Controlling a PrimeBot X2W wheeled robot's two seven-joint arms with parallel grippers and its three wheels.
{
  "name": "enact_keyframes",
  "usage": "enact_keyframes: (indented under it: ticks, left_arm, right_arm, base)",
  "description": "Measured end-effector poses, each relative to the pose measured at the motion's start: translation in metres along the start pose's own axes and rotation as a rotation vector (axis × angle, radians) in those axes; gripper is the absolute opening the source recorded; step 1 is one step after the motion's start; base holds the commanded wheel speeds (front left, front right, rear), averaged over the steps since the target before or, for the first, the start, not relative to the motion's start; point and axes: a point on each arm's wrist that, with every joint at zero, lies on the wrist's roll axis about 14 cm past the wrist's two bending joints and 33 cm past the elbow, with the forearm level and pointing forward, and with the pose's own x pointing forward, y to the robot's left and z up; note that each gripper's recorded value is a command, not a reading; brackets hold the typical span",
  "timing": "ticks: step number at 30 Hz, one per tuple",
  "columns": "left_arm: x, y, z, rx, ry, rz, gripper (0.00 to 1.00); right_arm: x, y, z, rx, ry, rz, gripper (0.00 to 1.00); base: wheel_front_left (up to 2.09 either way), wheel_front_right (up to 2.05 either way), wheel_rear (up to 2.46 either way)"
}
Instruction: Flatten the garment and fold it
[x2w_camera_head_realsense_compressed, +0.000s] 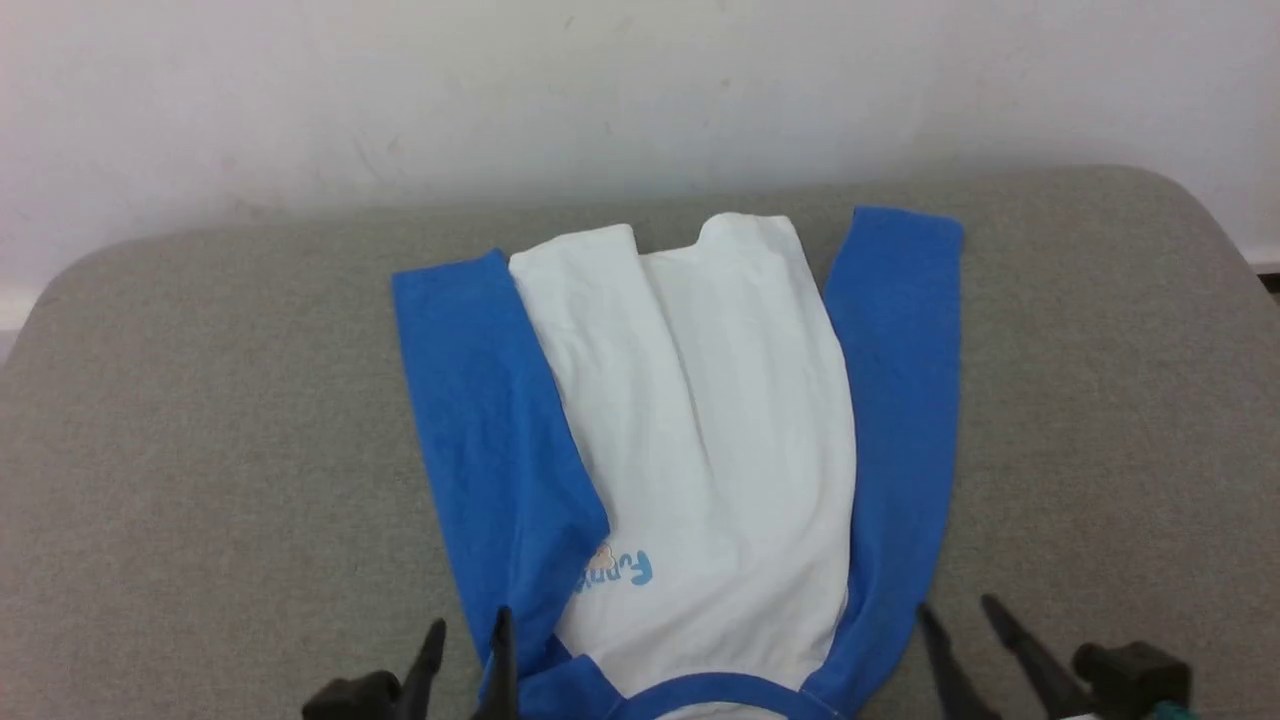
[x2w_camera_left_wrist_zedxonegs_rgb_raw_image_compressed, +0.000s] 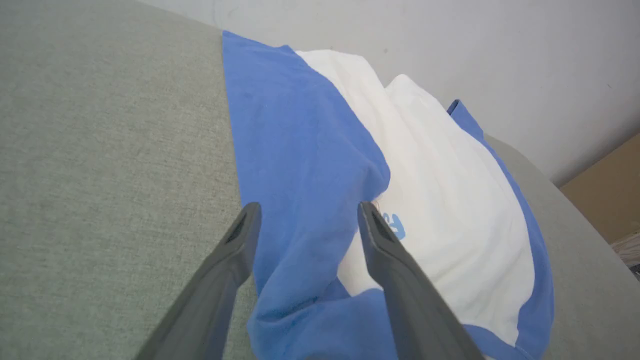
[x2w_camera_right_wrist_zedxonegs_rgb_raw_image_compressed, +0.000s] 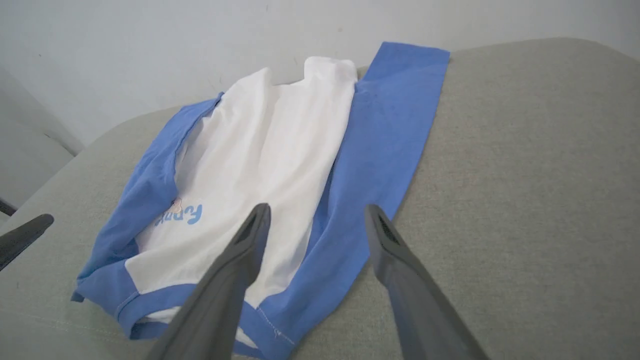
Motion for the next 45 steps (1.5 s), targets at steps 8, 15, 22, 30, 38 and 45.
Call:
enact_keyframes:
  ticks: [8, 15, 22, 30, 38, 45]
  left_arm:
    - [0.011, -0.004, 0.077, 0.016, -0.244, -0.019, 1.0]
    - [0.052, -0.004, 0.132, 0.04, -0.371, -0.059, 1.0]
    - [0.13, -0.01, 0.194, 0.099, -0.412, -0.138, 1.0]
    - [0.24, -0.006, 0.192, 0.202, -0.085, -0.15, 1.0]
    - [0.294, 0.038, 0.116, 0.31, 0.414, -0.047, 1.0]
    - [0.309, 0.088, 0.055, 0.317, 0.682, 0.106, 1.0]
  right_arm:
    - [-0.001, -0.02, 0.065, -0.059, -0.215, -0.066, 1.0]
    - [0.012, -0.024, 0.096, -0.098, -0.283, -0.079, 1.0]
    - [0.044, -0.022, 0.115, -0.111, -0.319, -0.064, 1.0]
    - [0.086, -0.025, 0.104, -0.106, -0.284, -0.052, 1.0]
    - [0.103, -0.044, 0.077, -0.085, -0.215, -0.095, 1.0]
    - [0.113, -0.062, 0.053, -0.077, -0.156, -0.14, 1.0]
  base:
    - [0.0, 0.0, 0.0]
    - [0.0, 0.0, 0.0]
    - [0.0, 0.0, 0.0]
    - [0.0, 0.0, 0.0]
    - [0.0, 0.0, 0.0]
    - [0.0, 0.0, 0.0]
